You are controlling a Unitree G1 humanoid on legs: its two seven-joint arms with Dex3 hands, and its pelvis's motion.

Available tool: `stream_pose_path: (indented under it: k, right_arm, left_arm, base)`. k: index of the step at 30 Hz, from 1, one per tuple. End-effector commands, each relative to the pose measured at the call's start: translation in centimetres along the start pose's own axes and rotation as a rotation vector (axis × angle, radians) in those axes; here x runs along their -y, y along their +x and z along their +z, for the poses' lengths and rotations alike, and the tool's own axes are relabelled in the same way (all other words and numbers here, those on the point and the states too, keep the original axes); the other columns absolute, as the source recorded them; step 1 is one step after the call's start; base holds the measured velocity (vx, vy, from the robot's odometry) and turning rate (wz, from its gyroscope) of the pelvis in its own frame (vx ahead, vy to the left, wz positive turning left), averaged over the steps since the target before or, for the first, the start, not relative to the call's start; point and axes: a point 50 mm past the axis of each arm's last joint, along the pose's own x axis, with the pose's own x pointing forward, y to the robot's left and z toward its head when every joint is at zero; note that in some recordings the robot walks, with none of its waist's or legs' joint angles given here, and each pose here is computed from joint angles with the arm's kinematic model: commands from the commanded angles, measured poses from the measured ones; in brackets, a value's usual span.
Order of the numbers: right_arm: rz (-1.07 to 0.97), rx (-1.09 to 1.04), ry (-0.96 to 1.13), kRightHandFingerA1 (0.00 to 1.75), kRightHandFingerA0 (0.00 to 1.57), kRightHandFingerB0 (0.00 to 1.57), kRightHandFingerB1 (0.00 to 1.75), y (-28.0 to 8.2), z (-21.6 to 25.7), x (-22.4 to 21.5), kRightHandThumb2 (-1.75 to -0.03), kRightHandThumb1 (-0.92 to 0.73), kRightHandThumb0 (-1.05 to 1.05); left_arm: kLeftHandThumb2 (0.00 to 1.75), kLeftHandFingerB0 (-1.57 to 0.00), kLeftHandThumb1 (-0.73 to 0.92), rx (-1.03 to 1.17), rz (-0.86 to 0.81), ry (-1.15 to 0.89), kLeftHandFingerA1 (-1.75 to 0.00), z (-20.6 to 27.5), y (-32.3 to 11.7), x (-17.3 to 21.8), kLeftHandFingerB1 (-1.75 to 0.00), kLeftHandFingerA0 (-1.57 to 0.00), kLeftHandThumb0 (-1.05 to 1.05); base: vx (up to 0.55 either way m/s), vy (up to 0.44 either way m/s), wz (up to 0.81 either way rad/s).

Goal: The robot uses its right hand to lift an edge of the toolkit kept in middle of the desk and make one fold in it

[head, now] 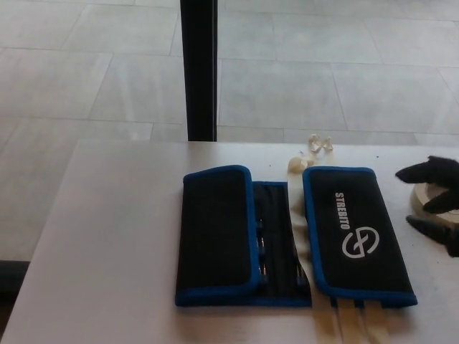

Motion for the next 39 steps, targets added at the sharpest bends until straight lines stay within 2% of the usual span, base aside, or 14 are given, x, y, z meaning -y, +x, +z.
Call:
stream_pose_path:
  k: [1, 2, 12, 19, 22, 23, 25, 27, 28, 29, 31, 34, 36, 39]
  right_arm:
    - [-0.265, -0.044, 0.248, 0.49, 0.64, 0.46, 0.41, -3.2, -0.9, 10.1, -0.59, -0.67, -0.33]
    - [-0.304, -0.052, 0.279, 0.48, 0.61, 0.46, 0.41, -3.7, -1.5, 11.1, -0.59, -0.66, -0.32]
    - [-0.913, -0.267, 0.669, 0.59, 0.89, 0.68, 0.45, -12.1, -9.9, 18.0, -0.58, -0.56, -0.54]
    - [-1.285, -0.469, 0.823, 1.03, 0.70, 0.52, 0.68, -18.4, -17.5, 13.8, -0.59, -0.65, -0.67]
    - [-1.392, -0.513, 0.931, 0.96, 0.82, 0.53, 0.64, -20.2, -19.4, 11.9, -0.59, -0.61, -0.65]
    - [-1.425, -0.517, 0.973, 1.01, 0.67, 0.36, 0.64, -20.9, -20.0, 10.8, -0.60, -0.65, -0.68]
    - [-1.472, -0.556, 1.003, 1.03, 0.77, 0.33, 0.63, -21.8, -20.7, 9.5, -0.60, -0.67, -0.68]
    - [-1.554, -0.621, 1.024, 0.91, 0.60, 0.40, 0.59, -22.7, -21.5, 7.4, -0.62, -0.71, -0.71]
    - [-1.625, -0.604, 1.091, 0.92, 0.55, 0.43, 0.65, -22.8, -21.7, 6.8, -0.61, -0.69, -0.73]
    - [-1.658, -0.594, 1.120, 1.08, 0.57, 0.44, 0.68, -22.9, -21.8, 6.4, -0.62, -0.71, -0.72]
    - [-1.713, -0.609, 1.137, 1.26, 0.66, 0.46, 0.77, -23.0, -22.1, 4.9, -0.63, -0.75, -0.71]
    - [-1.749, -0.651, 1.215, 1.12, 0.58, 0.35, 0.73, -22.6, -22.4, 3.8, -0.62, -0.73, -0.71]
    - [-1.802, -0.608, 1.320, 1.50, 0.61, 0.25, 0.79, -22.4, -22.4, 3.0, -0.67, -0.73, -0.68]
    - [-1.837, -0.665, 1.408, 1.57, 0.69, 0.31, 1.01, -22.6, -22.8, 2.3, -0.67, -0.72, -0.70]
  left_arm:
    - [0.94, -0.45, 0.51, -0.017, 0.029, 0.038, -0.73, 0.2, 0.1, -1.0, -0.60, -0.71, -0.72]
    - [0.60, -0.50, 0.66, -0.016, 0.027, 0.030, -0.71, 0.2, 0.1, -1.0, -0.50, -0.75, -0.74]
    - [0.60, -0.45, 0.67, -0.021, 0.024, 0.008, -0.69, 0.0, 0.0, -0.6, -0.47, -0.75, -0.72]
    - [0.60, -0.46, 0.67, -0.031, 0.023, 0.006, -0.71, -0.2, 0.0, -0.4, -0.49, -0.74, -0.73]
    - [0.60, -0.44, 0.68, -0.027, 0.026, 0.017, -0.73, -0.4, 0.0, -0.4, -0.49, -0.76, -0.72]
    - [0.60, -0.43, 0.67, -0.032, 0.020, 0.016, -0.66, -0.6, -0.1, -0.5, -0.48, -0.71, -0.73]
    - [0.60, -0.44, 0.68, -0.035, 0.016, 0.029, -0.64, -1.0, -0.1, -0.6, -0.47, -0.72, -0.74]
    - [0.60, -0.44, 0.67, -0.034, 0.016, 0.009, -0.70, -1.2, -0.2, -0.9, -0.47, -0.72, -0.72]
    - [0.94, -0.43, 0.51, -0.042, 0.020, 0.009, -0.76, -1.3, -0.2, -1.0, -0.59, -0.69, -0.72]
    - [0.61, -0.44, 0.67, -0.047, 0.023, 0.005, -0.73, -1.4, -0.2, -0.9, -0.48, -0.75, -0.72]
    - [0.60, -0.38, 0.67, -0.041, 0.023, 0.006, -0.70, -1.4, -0.2, -0.9, -0.44, -0.74, -0.73]
    - [0.60, -0.44, 0.66, -0.034, 0.026, 0.000, -0.67, -0.9, -0.1, -0.4, -0.47, -0.73, -0.76]
    - [0.60, -0.44, 0.67, -0.034, 0.026, -0.004, -0.64, -0.9, -0.1, -0.5, -0.47, -0.70, -0.72]
    - [0.60, -0.42, 0.68, -0.038, 0.019, -0.050, -0.66, -0.9, -0.1, -0.5, -0.46, -0.69, -0.71]
  base:
    - [0.00, 0.000, 0.00]
    - [0.00, 0.000, 0.00]
    - [0.00, 0.000, 0.00]
    - [0.00, 0.000, 0.00]
    - [0.00, 0.000, 0.00]
    - [0.00, 0.000, 0.00]
    - [0.00, 0.000, 0.00]
    - [0.00, 0.000, 0.00]
    - [0.00, 0.000, 0.00]
    - [0.00, 0.000, 0.00]
    - [0.00, 0.000, 0.00]
    - [0.00, 0.000, 0.00]
    - [0.00, 0.000, 0.00]
    - [0.00, 0.000, 0.00]
